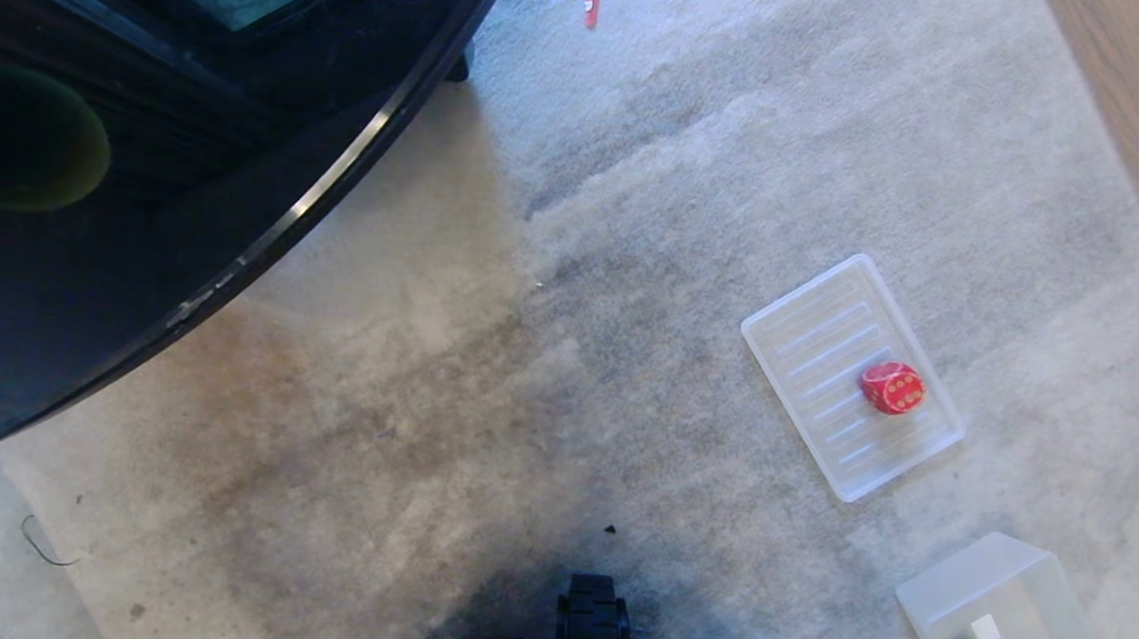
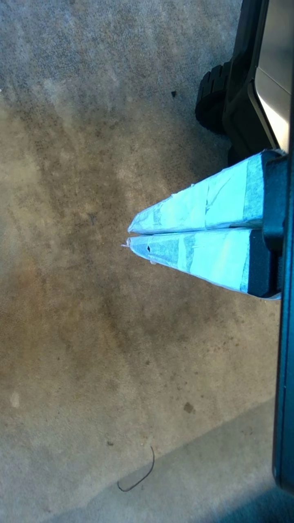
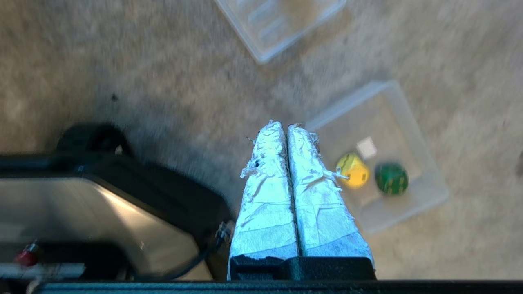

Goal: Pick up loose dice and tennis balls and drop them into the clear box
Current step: Pick up toys out of the box

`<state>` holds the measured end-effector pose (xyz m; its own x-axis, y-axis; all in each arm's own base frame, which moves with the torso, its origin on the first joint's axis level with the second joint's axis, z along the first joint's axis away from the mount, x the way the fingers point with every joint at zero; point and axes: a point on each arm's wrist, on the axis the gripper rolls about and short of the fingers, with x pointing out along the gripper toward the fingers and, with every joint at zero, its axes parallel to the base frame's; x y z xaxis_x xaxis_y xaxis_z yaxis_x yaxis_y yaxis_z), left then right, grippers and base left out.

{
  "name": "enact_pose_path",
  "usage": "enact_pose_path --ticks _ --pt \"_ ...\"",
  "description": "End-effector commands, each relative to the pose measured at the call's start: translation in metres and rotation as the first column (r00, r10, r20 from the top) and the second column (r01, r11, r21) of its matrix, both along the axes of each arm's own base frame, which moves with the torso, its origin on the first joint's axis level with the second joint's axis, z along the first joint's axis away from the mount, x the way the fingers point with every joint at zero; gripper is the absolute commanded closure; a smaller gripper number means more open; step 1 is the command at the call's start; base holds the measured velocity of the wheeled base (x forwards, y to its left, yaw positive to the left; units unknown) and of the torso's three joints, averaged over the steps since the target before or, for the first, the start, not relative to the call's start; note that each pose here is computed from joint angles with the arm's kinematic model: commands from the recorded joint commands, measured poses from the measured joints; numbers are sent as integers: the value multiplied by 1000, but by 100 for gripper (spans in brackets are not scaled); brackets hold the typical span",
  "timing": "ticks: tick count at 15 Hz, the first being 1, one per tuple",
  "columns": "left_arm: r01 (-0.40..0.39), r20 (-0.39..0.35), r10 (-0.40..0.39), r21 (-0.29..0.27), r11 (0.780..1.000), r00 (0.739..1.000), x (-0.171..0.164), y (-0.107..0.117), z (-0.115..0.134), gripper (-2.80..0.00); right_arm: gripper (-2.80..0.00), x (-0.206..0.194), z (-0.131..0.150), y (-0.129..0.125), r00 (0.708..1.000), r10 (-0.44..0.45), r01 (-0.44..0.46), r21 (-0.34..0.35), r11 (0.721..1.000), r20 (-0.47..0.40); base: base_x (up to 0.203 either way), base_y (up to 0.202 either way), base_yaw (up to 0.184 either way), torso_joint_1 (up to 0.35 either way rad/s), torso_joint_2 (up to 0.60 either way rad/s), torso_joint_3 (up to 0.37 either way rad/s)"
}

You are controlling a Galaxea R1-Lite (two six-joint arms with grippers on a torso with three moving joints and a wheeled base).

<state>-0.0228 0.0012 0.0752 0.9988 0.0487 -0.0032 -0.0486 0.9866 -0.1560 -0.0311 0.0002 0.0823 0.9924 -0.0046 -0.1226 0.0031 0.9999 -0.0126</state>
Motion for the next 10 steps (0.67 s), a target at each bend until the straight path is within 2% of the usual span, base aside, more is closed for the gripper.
enact_pose_path --ticks 1,4,6,8,10 --pt "0 0 0 -1 1000 1000 0 0 0 0 0 2 17 0 1000 -6 6 11 1000 -8 0 0 0 0 0 0" --pt "0 0 0 -1 1000 1000 0 0 0 0 0 24 67 0 993 -21 33 101 994 -113 0 0 0 0 0 0" --pt "0 0 0 -1 1000 1000 0 0 0 0 0 55 98 -1 979 -34 66 153 986 -199 0 0 0 0 0 0" --pt "-2 0 2 -1 1000 1000 0 0 0 0 0 97 117 -2 961 -53 107 188 976 -270 0 0 0 0 0 0" --pt "0 0 0 -1 1000 1000 0 0 0 0 0 143 120 -5 944 -78 148 203 968 -320 0 0 0 0 0 0"
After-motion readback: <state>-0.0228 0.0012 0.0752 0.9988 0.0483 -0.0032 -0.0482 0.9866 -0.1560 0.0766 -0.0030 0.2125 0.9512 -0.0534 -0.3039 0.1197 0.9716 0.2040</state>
